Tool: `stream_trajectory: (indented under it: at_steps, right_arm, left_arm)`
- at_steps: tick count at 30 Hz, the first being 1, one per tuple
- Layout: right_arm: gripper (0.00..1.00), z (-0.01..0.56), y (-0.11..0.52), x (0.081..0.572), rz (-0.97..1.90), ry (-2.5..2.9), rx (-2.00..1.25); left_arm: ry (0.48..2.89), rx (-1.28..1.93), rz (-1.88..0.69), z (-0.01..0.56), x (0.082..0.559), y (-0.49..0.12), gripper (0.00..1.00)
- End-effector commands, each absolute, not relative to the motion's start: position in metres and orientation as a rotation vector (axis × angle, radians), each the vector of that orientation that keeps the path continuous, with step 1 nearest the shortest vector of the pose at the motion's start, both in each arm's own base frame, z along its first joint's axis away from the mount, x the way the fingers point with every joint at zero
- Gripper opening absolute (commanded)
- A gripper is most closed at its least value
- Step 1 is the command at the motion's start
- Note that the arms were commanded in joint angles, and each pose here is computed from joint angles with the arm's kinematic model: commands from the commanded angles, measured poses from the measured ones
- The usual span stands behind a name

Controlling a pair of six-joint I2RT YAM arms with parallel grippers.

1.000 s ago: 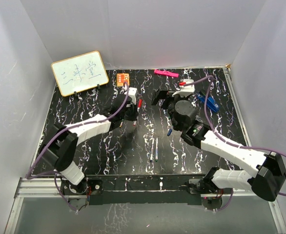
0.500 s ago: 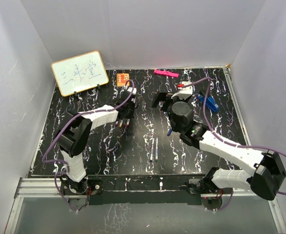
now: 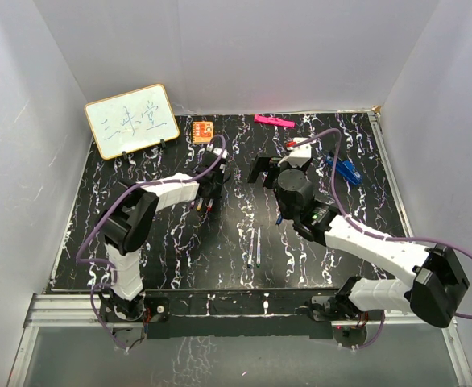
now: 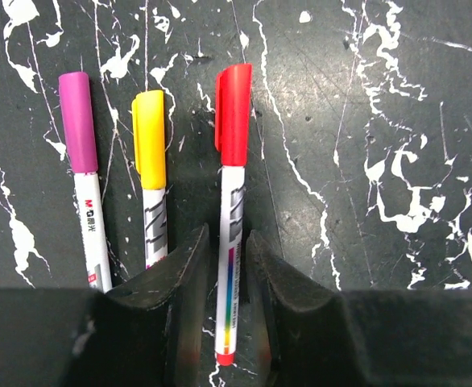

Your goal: Insert the pens into the pen caps

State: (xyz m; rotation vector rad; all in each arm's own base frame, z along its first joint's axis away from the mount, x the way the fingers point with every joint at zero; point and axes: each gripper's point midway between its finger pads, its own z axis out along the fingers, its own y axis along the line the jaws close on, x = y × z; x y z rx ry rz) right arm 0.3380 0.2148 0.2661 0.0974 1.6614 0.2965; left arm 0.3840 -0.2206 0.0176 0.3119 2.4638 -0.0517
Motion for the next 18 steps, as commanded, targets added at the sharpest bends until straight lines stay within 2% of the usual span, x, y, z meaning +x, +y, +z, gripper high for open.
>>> stream_trajectory:
  at_steps: [1, 6, 18]
  right_arm:
    - [0.98, 0.269, 0.216, 0.340, 0.309, 1.649, 0.117]
    - [0.98, 0.270, 0.211, 0.341, 0.290, 1.644, 0.142]
    - [0.98, 0.283, 0.172, 0.337, 0.244, 1.522, 0.320]
  left_arm:
    - [2.463, 0.307, -0.036, 0.026, 0.388, -0.220, 0.27]
    - [2.427, 0.290, -0.043, 0.042, 0.392, -0.220, 0.32]
    - [2.257, 0.291, -0.275, 0.128, 0.385, -0.238, 0.34]
